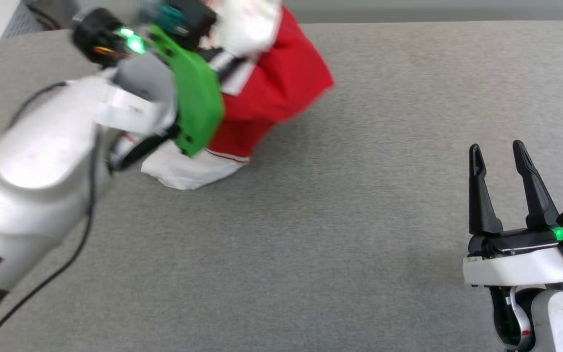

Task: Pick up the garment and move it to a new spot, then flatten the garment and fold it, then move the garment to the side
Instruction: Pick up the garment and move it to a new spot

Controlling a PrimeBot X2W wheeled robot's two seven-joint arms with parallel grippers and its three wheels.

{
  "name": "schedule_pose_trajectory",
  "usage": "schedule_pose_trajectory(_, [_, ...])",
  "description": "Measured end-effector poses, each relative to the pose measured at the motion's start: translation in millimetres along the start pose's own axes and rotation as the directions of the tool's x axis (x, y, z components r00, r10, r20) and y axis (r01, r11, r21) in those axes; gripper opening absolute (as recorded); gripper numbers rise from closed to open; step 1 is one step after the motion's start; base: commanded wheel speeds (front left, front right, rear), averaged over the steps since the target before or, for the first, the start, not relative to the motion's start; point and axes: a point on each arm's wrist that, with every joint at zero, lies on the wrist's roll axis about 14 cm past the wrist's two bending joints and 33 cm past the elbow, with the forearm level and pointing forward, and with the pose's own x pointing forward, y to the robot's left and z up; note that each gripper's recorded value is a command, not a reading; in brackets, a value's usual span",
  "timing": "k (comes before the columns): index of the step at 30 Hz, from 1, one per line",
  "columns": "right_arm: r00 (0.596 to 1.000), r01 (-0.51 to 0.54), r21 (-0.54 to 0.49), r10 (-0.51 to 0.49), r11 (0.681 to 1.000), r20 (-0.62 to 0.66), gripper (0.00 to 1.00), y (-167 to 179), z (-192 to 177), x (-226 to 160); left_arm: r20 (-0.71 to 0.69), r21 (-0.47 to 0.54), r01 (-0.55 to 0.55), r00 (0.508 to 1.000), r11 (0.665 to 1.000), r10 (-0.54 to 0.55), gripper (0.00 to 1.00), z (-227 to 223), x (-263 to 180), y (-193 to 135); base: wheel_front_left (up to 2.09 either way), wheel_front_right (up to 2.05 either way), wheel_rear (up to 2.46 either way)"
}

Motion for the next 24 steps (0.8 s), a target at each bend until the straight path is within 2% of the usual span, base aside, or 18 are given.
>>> schedule_pose_trajectory(5, [0.998,0.06,-0.018,-0.06,0.998,0.01,1.0,-19.8,8.5,-10.8,-0.011,0.074,0.192,0.981,0.979,-0.192,0.0,4.6,34.3,-68.2,0.0,0.0,0.0])
schedule_pose_trajectory(14, [0.988,0.157,-0.053,-0.157,0.986,0.0,1.0,-51.7,11.0,-27.7,0.024,0.108,0.433,0.899,0.895,-0.438,0.0,17.6,77.7,-169.0,0.0,0.0,0.0])
schedule_pose_trajectory(23, [0.975,0.218,-0.076,-0.221,0.973,-0.035,1.0,-73.4,0.1,-34.0,-0.112,0.002,0.611,0.787,0.792,-0.607,0.0,-51.5,87.0,-266.7,0.0,0.0,0.0])
schedule_pose_trajectory(24, [0.973,0.222,-0.082,-0.226,0.972,-0.044,1.0,-76.5,-4.1,-31.6,-0.153,-0.039,0.647,0.749,0.762,-0.644,0.0,-71.2,82.8,-290.8,0.0,0.0,0.0])
